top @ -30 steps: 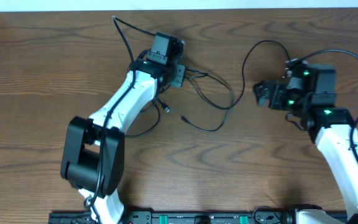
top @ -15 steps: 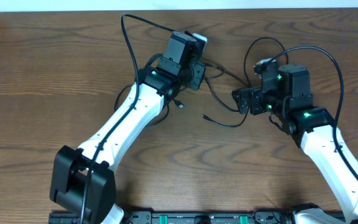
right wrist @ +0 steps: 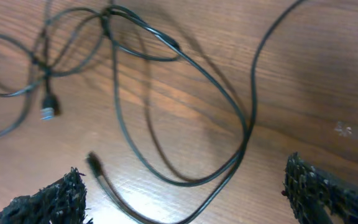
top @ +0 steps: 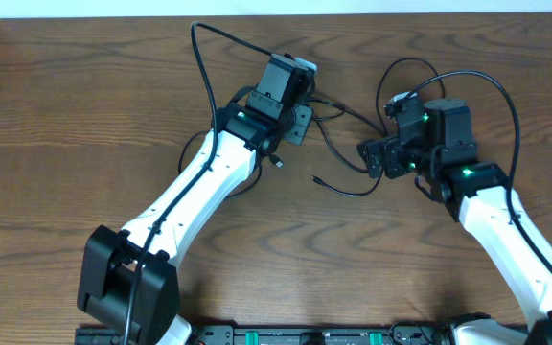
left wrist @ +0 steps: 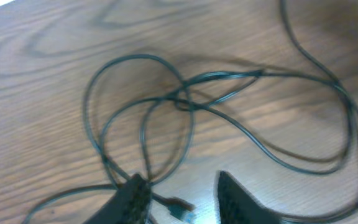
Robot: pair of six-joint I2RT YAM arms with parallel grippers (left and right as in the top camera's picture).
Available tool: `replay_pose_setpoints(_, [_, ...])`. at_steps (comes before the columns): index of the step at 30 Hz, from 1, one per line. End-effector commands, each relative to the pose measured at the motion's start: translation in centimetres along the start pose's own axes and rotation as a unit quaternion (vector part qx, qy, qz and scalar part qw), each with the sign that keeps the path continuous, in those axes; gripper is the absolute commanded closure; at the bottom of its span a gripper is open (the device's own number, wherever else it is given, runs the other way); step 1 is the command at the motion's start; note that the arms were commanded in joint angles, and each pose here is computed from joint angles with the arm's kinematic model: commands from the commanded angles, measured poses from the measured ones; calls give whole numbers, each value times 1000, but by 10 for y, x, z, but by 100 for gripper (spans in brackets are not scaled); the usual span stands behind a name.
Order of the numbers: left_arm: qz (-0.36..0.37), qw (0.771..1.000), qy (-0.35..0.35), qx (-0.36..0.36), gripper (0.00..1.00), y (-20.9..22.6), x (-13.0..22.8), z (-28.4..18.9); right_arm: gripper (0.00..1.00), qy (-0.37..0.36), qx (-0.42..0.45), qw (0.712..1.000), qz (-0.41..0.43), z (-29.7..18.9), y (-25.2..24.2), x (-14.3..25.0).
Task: Untangle cables
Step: 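Move the right gripper left onto the black cables beside the left gripper, then grasp a black cable loop with the right gripper near the left gripper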
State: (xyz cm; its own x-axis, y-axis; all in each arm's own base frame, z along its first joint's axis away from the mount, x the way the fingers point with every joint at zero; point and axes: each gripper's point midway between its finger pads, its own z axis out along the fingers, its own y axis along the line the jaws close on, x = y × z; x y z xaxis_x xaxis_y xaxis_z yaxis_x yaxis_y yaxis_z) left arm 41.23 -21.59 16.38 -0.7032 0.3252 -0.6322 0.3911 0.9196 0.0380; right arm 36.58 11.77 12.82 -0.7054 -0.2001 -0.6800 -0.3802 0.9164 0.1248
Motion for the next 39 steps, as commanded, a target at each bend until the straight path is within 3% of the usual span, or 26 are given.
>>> replay_pose_setpoints(1, [-1, 998, -9, -59, 54, 24, -6, -6, 1, 7, 34, 999, -25, 14, -13, 3])
replay_pose_setpoints(3, [-7, 998, -9, -68, 45, 33, -6, -6, 1, 4, 34, 998, -47, 22, -15, 2])
replay_pose_setpoints(6, [-23, 997, -6, -79, 41, 49, -5, -6, 2, -5, 36, 997, -75, 33, -17, -2])
replay_pose_setpoints(15, [-49, 993, 27, -105, 40, 86, 13, -7, 9, -44, 40, 987, -147, 67, -23, -17])
replay_pose_setpoints(30, [-70, 990, 38, -120, 39, 110, 20, -1, 9, -91, -7, 974, -207, 122, 1, -17])
replay_pose_setpoints(39, [-71, 989, 50, -118, 39, 108, 26, 8, 37, -120, -25, 962, -243, 130, 11, -23])
